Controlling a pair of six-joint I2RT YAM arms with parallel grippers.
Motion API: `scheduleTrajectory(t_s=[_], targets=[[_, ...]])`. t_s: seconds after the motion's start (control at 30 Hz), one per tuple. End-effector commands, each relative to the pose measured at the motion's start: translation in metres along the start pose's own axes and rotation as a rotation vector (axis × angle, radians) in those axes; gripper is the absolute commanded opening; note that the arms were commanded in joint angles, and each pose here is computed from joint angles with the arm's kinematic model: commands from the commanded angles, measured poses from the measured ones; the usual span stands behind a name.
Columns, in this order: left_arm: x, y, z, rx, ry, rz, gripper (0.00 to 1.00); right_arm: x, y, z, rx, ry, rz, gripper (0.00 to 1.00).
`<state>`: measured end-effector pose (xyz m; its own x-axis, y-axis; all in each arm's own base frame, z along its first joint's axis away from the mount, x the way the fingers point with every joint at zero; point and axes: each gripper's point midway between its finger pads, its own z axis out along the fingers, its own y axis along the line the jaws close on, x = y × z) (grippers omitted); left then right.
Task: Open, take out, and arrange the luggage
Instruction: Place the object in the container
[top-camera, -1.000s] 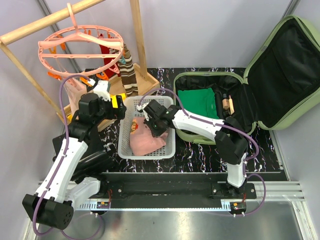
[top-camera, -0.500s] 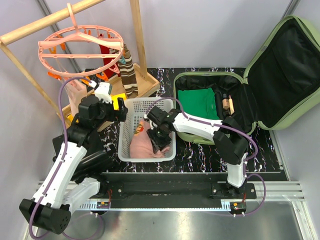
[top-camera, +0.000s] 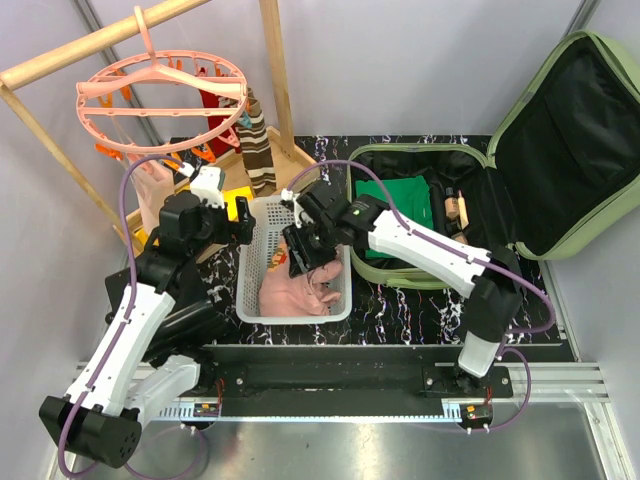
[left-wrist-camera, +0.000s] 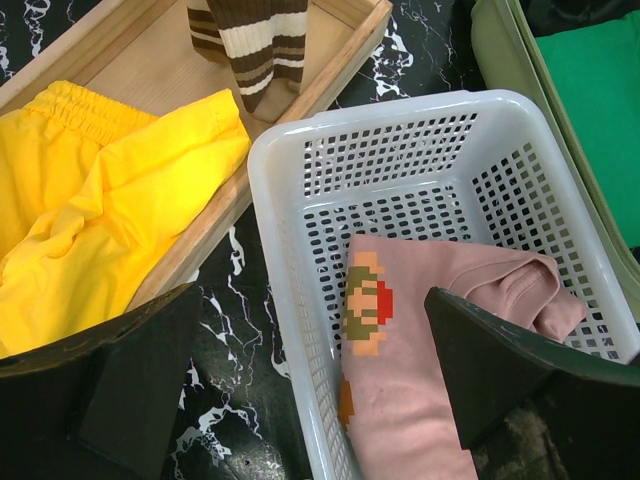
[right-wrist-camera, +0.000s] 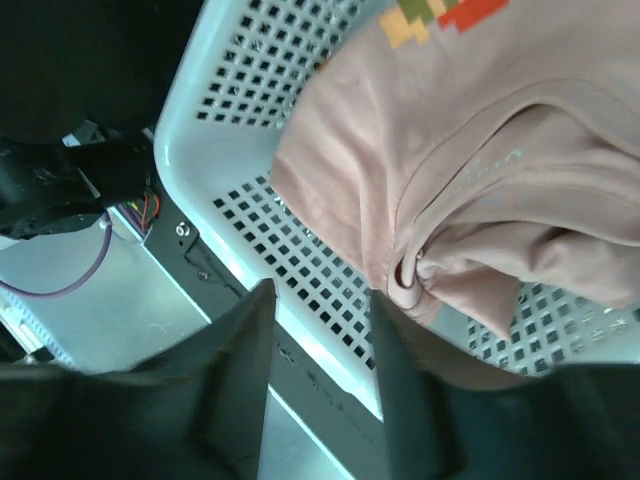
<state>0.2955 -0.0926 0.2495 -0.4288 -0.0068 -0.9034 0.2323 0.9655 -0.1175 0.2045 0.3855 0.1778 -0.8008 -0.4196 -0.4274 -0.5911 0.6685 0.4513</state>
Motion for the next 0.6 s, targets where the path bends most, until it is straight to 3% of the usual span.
scheduleTrajectory(t_s=[0.0,0.17,0.23,0.37,0.57], targets=[[-0.009,0.002,0.002,-0.013,-0.041,0.018,0.99,-0.022,-0.013,-0.004,0.059,-0.075,-0.027,0.43],[-0.007,0.002,0.003,-0.011,-0.032,0.018,0.99,-0.03,-0.039,0.036,0.099,-0.047,-0.001,0.36],[-0.007,0.003,0.003,-0.016,-0.033,0.02,0.99,-0.016,-0.046,0.051,0.107,0.02,0.012,0.32],[-0.007,0.004,0.003,-0.025,-0.033,0.023,0.99,0.02,-0.077,0.055,0.221,0.114,0.046,0.3],[-0.005,0.002,0.005,-0.019,-0.023,0.028,0.99,0.031,-0.11,0.053,0.382,0.121,0.033,0.3]])
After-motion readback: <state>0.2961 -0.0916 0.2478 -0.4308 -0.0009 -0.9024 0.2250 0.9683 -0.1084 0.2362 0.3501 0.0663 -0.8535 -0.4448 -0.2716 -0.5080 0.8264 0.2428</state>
